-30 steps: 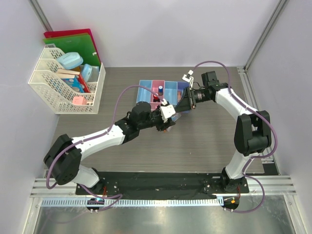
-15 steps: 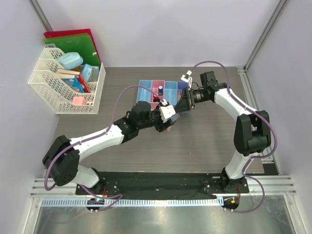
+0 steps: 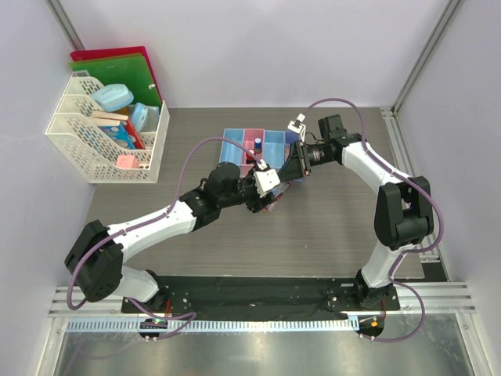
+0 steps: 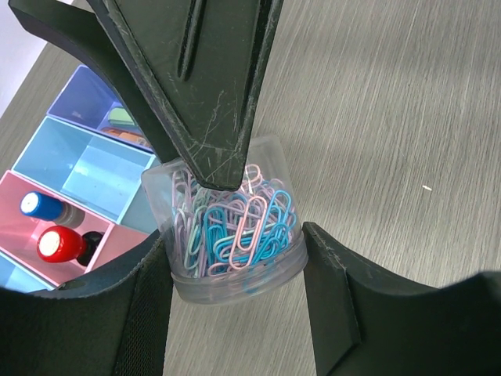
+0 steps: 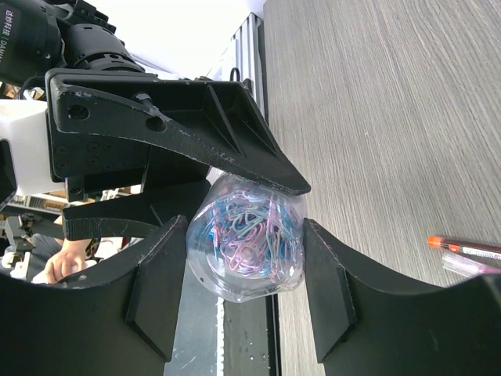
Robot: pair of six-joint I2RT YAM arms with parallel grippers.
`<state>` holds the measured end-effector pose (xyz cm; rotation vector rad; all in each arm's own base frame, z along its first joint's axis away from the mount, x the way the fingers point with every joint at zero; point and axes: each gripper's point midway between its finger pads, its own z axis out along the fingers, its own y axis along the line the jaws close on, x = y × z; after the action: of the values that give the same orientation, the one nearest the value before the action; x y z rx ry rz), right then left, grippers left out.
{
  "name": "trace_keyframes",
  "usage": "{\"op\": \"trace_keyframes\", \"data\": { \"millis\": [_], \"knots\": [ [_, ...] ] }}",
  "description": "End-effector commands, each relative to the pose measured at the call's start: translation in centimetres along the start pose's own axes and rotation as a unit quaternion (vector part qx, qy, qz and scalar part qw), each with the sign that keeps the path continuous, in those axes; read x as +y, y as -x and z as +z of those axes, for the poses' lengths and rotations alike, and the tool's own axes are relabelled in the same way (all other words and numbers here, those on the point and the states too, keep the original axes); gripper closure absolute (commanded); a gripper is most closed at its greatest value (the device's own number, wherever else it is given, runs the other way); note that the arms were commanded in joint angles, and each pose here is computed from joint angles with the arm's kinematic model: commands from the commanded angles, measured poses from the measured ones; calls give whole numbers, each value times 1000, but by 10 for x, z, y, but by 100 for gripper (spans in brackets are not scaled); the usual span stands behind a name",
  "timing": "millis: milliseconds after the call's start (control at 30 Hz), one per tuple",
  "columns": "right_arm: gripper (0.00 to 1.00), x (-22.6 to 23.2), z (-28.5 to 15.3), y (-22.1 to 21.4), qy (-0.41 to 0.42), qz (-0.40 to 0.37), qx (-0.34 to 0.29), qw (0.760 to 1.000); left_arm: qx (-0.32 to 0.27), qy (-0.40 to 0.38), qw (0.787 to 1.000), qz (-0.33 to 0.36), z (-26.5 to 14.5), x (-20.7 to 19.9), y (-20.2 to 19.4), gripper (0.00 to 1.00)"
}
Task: Sort the stationery into containers
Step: Place the stationery at the center of the board.
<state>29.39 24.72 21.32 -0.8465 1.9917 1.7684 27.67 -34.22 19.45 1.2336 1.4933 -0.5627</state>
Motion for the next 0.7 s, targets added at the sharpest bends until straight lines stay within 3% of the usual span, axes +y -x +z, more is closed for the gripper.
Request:
{"op": "trace_keyframes", "data": {
  "millis": [0,233,667],
  "knots": [
    [35,-25,-5,1,-57,0,2,998,-60,64,996,30,-22,36,50,100],
    [9,-33,-6,-3,-70,4,5,998,-64,64,995,28,-25,38,53,100],
    [0,-37,-2,4,-81,4,8,997,-65,45,997,20,-24,31,54,100]
  ]
}}
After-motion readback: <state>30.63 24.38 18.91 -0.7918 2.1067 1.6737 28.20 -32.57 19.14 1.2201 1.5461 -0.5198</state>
